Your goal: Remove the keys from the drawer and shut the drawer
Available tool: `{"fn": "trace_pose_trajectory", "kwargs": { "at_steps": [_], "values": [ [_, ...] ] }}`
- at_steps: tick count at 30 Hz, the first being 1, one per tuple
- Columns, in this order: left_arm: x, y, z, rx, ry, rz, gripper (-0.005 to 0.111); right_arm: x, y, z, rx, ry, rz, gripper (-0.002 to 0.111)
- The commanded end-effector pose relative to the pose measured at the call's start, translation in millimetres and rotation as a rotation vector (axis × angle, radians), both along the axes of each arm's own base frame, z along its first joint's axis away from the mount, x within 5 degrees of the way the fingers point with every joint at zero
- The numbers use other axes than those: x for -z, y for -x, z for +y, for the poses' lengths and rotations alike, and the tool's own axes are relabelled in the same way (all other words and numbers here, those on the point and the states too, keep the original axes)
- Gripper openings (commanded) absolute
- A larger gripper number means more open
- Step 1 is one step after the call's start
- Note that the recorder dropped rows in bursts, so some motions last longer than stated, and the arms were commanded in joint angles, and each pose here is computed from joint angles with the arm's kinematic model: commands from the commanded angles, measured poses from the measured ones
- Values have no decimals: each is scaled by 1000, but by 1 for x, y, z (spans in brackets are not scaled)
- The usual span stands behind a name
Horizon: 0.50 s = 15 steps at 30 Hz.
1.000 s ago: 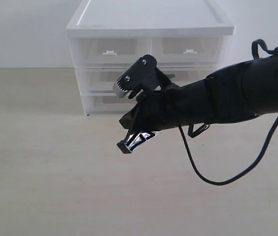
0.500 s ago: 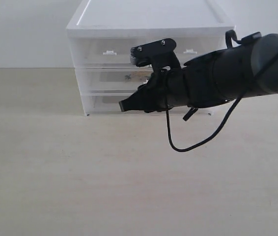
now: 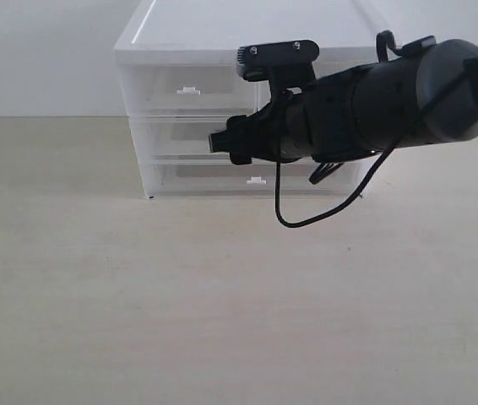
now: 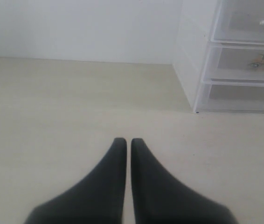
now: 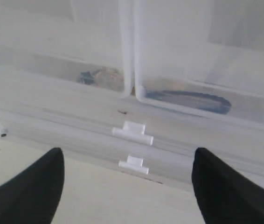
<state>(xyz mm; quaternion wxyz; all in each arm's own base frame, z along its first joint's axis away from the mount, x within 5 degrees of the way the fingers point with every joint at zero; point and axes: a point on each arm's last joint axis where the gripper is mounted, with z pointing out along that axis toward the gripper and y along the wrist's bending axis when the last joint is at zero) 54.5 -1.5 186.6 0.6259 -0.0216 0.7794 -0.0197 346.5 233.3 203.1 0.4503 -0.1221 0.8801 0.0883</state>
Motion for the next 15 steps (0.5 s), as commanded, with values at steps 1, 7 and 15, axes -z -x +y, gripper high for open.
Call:
{"fn": "trace_pose_trajectory", "kwargs": {
  "at_steps": [1, 7, 15],
  "values": [
    [1, 0, 0, -3, -10, -3, 4, -5, -2, 4, -7, -26, -9, 69],
    [1, 0, 0, -3, -10, -3, 4, -3, -3, 10, -44, -60, 6, 69],
    [1, 0, 0, -3, -10, -3, 4, 19, -8, 12, -31, -21, 41, 69]
  ]
}}
